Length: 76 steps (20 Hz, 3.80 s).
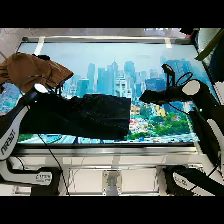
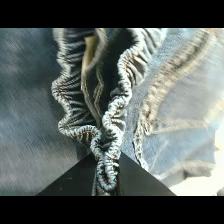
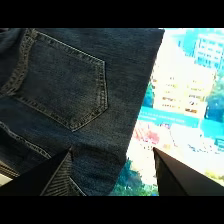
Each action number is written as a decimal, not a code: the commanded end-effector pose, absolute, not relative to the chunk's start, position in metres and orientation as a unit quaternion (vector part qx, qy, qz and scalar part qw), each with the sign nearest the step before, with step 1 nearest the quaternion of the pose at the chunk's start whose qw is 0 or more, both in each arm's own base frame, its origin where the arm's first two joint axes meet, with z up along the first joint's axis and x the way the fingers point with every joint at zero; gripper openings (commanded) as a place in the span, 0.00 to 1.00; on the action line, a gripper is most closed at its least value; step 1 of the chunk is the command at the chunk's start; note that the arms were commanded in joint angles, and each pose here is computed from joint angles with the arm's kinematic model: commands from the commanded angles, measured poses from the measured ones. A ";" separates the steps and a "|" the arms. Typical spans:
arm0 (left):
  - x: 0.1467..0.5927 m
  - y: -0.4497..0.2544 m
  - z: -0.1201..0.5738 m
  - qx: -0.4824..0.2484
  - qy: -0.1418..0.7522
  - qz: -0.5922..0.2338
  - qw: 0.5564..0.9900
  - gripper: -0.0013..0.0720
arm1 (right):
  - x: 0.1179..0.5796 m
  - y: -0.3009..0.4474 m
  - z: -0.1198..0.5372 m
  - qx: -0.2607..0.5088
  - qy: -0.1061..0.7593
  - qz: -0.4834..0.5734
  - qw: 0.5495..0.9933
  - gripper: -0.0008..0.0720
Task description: Fold the clothes and pants, and hang the long-sleeved shirts on hangers.
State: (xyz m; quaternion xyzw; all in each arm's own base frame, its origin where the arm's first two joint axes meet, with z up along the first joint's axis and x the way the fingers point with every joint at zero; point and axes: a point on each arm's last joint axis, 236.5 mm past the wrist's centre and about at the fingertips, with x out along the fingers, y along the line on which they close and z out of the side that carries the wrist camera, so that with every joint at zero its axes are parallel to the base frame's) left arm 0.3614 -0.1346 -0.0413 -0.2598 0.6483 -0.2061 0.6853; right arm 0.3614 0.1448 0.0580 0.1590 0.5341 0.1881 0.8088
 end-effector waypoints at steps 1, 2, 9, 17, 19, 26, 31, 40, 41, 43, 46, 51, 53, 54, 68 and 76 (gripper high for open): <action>0.339 -0.129 -0.006 -0.237 0.649 -0.229 0.686 0.05 | 0.361 0.143 0.057 0.156 0.536 0.186 0.809 0.76; 0.334 -0.126 0.002 -0.231 0.649 -0.222 0.690 0.05 | 0.361 0.143 0.057 0.155 0.536 0.186 0.809 0.76; 0.271 -0.112 -0.023 -0.198 0.710 -0.189 0.649 0.05 | 0.361 0.142 0.057 0.153 0.535 0.185 0.810 0.76; 0.318 -0.075 0.013 -0.215 0.645 -0.162 0.715 0.99 | 0.356 0.146 0.042 0.146 0.558 0.198 0.793 0.83; 0.354 -0.040 0.049 -0.225 0.579 -0.128 0.773 0.99 | 0.354 0.166 0.024 0.167 0.579 0.234 0.763 0.83; 0.390 0.006 0.069 -0.233 0.506 -0.074 0.827 0.99 | 0.371 0.199 -0.049 0.277 0.618 0.285 0.679 0.87; 0.399 0.011 0.072 -0.231 0.488 -0.065 0.839 0.99 | 0.363 0.200 -0.074 0.282 0.642 0.288 0.652 0.87; 0.400 0.010 0.070 -0.232 0.491 -0.066 0.837 0.98 | 0.347 0.263 -0.096 0.296 0.644 0.340 0.618 0.85; 0.399 0.010 0.069 -0.232 0.492 -0.067 0.836 0.98 | 0.344 0.273 -0.092 0.299 0.641 0.353 0.613 0.83; 0.398 0.009 0.069 -0.232 0.494 -0.067 0.835 0.98 | 0.339 0.290 -0.075 0.324 0.631 0.379 0.595 0.45; 0.395 0.007 0.068 -0.233 0.500 -0.070 0.831 0.73 | 0.332 0.294 -0.033 0.342 0.608 0.428 0.575 0.07; 0.376 -0.037 0.039 -0.221 0.547 -0.113 0.800 0.05 | 0.338 0.235 0.034 0.333 0.595 0.385 0.622 0.07; 0.362 -0.080 0.016 -0.190 0.567 -0.152 0.787 0.05 | 0.342 0.212 0.065 0.352 0.578 0.359 0.643 0.07; 0.358 -0.105 0.006 -0.172 0.569 -0.172 0.785 0.05 | 0.344 0.207 0.081 0.358 0.563 0.352 0.656 0.06; 0.373 -0.260 -0.074 -0.140 0.547 -0.240 0.789 0.05 | 0.395 0.262 0.186 0.360 0.497 0.327 0.718 0.06; 0.365 -0.130 0.049 -0.146 0.493 -0.242 0.823 0.05 | 0.392 0.372 0.145 0.353 0.543 0.338 0.683 0.06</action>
